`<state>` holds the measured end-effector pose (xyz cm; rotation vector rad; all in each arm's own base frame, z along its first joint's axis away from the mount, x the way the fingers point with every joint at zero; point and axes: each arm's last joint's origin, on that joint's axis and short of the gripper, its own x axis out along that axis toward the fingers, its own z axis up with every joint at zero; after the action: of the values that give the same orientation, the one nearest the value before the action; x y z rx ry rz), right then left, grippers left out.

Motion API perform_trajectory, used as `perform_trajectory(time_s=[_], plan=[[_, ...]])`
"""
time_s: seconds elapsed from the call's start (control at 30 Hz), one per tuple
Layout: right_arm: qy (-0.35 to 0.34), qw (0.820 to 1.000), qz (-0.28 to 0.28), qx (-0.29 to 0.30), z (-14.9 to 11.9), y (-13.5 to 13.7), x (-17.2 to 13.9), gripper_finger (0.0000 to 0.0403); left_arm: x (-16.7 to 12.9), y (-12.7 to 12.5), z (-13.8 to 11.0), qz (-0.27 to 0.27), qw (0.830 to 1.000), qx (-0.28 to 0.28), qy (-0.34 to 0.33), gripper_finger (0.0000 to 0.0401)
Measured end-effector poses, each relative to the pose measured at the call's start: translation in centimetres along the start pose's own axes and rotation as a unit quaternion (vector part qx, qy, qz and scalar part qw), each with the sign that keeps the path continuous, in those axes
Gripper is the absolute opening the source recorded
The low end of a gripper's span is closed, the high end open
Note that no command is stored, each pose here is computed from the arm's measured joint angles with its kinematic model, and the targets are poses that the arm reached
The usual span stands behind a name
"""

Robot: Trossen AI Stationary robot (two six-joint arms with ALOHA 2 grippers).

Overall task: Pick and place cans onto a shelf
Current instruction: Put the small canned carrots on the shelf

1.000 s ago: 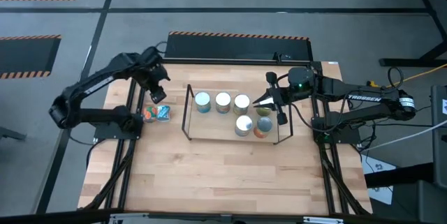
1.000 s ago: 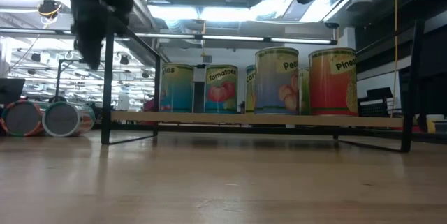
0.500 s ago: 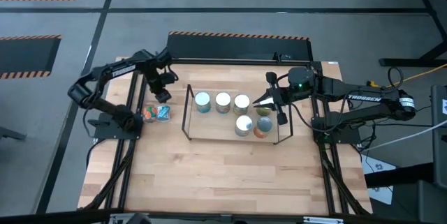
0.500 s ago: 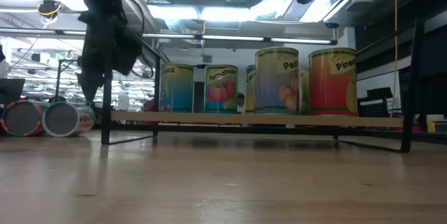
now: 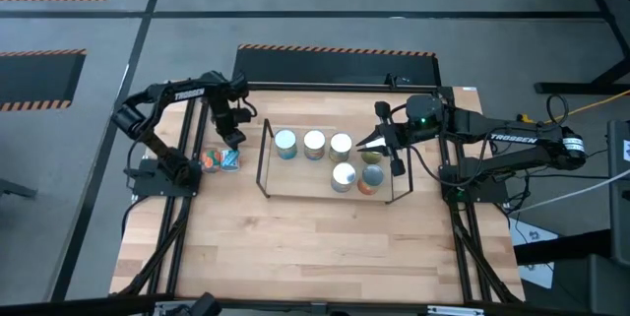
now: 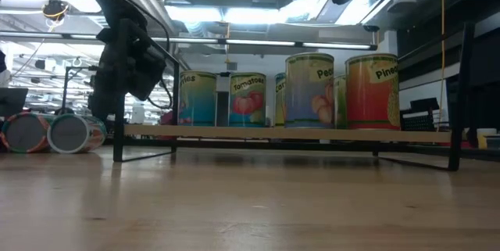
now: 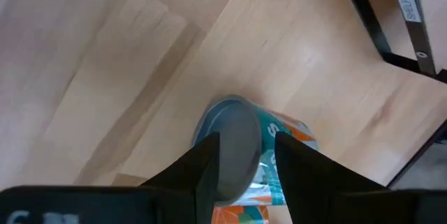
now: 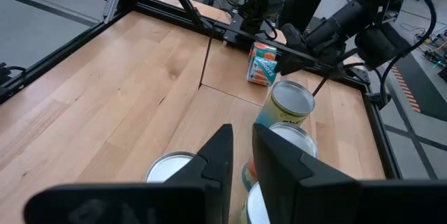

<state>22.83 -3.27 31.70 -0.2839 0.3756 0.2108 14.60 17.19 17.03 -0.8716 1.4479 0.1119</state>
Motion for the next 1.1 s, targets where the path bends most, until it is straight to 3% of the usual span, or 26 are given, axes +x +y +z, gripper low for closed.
perform_trajectory(time_s=[0.47, 0.9, 1.1], plan=[[0.0, 1.0, 0.0, 0.0, 0.0, 0.0, 0.0, 0.0062, 0.2, -0.2, -0.5, -0.014, 0.999, -0.018, 0.039, 0.0131], [0.0, 1.0, 0.0, 0.0, 0.0, 0.0, 0.0, 0.0062, 1.0, -1.8, -0.1, -0.007, 0.998, 0.034, 0.059, 0.0128], [0.0, 1.0, 0.0, 0.0, 0.0, 0.0, 0.0, 0.0062, 1.4, -2.5, 0.0, -0.004, 0.997, 0.049, 0.066, 0.0097]])
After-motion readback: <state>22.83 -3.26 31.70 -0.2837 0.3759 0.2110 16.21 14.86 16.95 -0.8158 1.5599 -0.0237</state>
